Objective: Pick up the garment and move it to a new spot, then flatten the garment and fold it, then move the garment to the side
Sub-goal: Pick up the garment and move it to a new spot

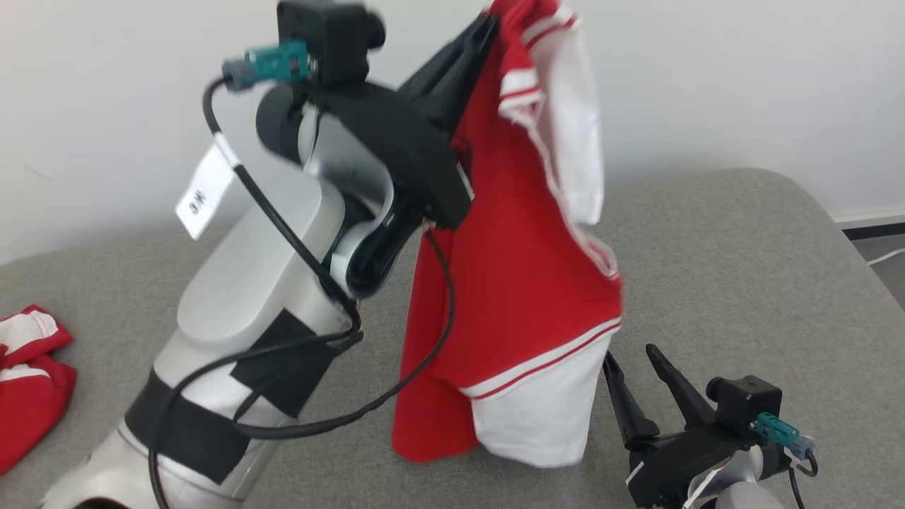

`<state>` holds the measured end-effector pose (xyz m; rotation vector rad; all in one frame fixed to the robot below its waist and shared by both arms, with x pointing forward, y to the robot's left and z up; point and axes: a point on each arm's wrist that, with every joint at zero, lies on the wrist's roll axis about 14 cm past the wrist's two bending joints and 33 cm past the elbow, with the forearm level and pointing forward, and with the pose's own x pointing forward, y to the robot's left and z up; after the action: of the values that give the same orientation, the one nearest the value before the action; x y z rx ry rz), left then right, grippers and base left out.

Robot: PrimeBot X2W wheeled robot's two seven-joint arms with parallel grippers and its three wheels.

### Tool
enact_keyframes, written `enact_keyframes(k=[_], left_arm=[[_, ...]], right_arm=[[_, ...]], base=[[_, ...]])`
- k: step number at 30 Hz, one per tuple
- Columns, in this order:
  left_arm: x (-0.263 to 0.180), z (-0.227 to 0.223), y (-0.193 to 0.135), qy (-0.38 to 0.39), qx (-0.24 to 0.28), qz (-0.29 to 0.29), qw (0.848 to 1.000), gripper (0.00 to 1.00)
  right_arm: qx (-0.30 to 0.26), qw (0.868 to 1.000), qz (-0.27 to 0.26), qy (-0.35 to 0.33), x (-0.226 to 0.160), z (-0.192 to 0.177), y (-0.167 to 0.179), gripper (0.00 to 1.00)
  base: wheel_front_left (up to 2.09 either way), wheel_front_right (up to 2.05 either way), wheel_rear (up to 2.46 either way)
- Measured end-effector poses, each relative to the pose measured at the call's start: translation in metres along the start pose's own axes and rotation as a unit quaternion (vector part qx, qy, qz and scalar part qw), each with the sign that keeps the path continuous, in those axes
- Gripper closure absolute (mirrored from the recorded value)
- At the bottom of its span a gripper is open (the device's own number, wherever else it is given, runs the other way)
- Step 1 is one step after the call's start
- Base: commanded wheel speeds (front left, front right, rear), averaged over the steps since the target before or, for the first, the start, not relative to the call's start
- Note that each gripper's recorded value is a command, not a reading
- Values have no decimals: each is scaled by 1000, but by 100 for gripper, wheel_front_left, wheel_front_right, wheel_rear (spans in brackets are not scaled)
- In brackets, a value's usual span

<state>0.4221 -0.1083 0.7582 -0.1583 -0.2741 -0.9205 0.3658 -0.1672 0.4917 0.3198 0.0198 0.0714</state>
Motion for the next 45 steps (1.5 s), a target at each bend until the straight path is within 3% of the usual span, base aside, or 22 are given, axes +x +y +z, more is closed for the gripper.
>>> enact_keyframes(k=[3,8,17,18,19,20,27,32,39,45], left_arm=[[-11,-44,21,46,-31,39,998,100],[-52,-115,72,129,-40,124,983,100],[-114,-171,140,212,-15,224,951,100],[-119,-175,146,218,-13,233,948,65],[-126,-179,152,226,-8,243,943,15],[-133,-182,157,231,-3,252,940,0],[-159,-195,173,250,2,286,925,0],[-164,-199,172,255,-6,286,924,0],[-148,-199,149,267,0,237,934,0],[-114,-200,103,271,5,154,950,0]], right_arm=[[2,1000,-7,0,-1,-1,-4,0],[3,1000,-8,4,2,-4,-5,0],[1,1000,6,12,14,-8,3,0],[1,1000,7,14,15,-9,3,0],[1,1000,8,16,16,-10,4,0],[1,1000,9,17,17,-11,5,0],[1,1000,15,18,21,-11,8,0],[0,1000,15,19,23,-11,9,0],[-1,1000,19,20,22,-12,11,0],[-1,1000,16,20,20,-12,10,0]], base=[[0,0,0],[0,0,0],[0,0,0],[0,0,0],[0,0,0],[0,0,0],[0,0,0],[0,0,0],[0,0,0],[0,0,0]])
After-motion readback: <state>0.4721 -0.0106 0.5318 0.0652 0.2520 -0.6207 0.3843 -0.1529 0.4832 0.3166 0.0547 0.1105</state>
